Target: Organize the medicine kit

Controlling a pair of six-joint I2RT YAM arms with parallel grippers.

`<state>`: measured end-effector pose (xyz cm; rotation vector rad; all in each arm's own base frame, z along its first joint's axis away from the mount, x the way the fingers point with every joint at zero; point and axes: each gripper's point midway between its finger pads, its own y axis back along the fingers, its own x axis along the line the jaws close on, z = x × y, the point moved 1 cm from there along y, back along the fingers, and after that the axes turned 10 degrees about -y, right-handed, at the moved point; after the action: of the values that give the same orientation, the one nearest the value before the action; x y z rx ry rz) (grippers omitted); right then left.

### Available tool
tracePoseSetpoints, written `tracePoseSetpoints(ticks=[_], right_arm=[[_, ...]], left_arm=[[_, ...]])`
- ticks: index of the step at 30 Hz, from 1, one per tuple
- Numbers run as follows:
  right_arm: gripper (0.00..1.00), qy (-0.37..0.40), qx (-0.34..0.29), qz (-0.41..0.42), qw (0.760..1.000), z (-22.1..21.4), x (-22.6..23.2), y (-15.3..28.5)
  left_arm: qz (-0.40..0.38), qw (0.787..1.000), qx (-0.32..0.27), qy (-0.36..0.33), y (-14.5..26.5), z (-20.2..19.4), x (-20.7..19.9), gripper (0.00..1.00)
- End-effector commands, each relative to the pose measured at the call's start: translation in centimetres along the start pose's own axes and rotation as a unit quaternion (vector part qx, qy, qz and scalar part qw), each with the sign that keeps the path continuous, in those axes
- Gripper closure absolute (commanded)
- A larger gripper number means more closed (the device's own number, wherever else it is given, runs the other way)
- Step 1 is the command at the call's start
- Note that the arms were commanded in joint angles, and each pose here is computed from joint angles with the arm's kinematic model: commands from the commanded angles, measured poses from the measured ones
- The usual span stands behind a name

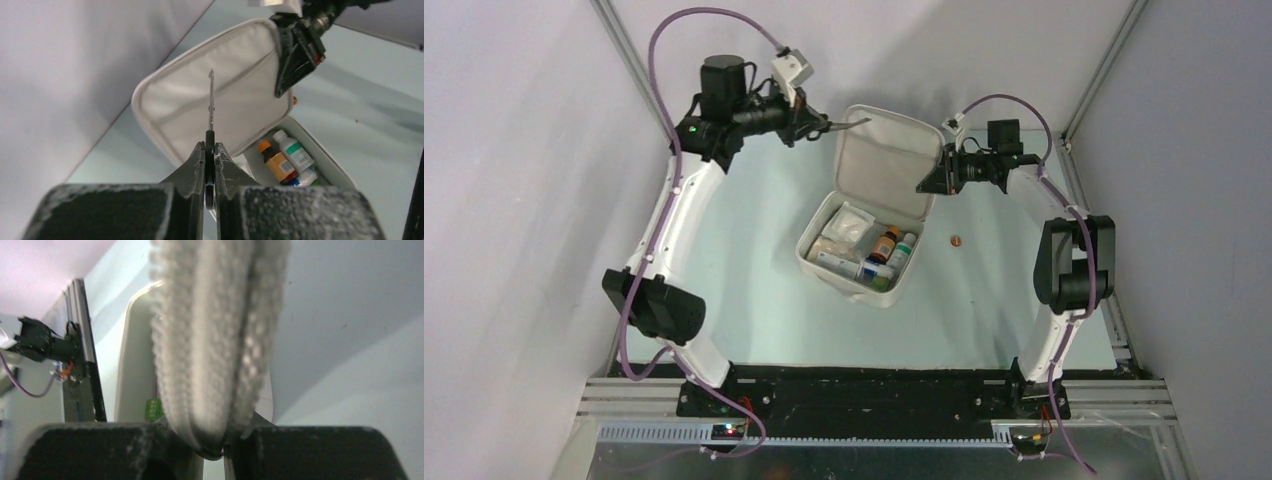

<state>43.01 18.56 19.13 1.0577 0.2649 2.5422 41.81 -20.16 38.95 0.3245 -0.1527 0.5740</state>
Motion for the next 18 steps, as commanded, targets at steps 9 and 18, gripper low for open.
tracePoseSetpoints(ticks=[9, 18], right_arm=[[0.97, 0.147, 0.103, 0.017, 0.984, -6.5, 6.7, 0.5], [0.98, 0.168, 0.121, 0.014, 0.978, -7.4, 7.4, 0.4]], left_arm=[[-0.094, 0.968, -0.011, -0.232, -1.5, -0.3, -5.9, 1.00], [-0.081, 0.931, -0.029, -0.355, 2.2, 2.1, -7.5, 1.00]])
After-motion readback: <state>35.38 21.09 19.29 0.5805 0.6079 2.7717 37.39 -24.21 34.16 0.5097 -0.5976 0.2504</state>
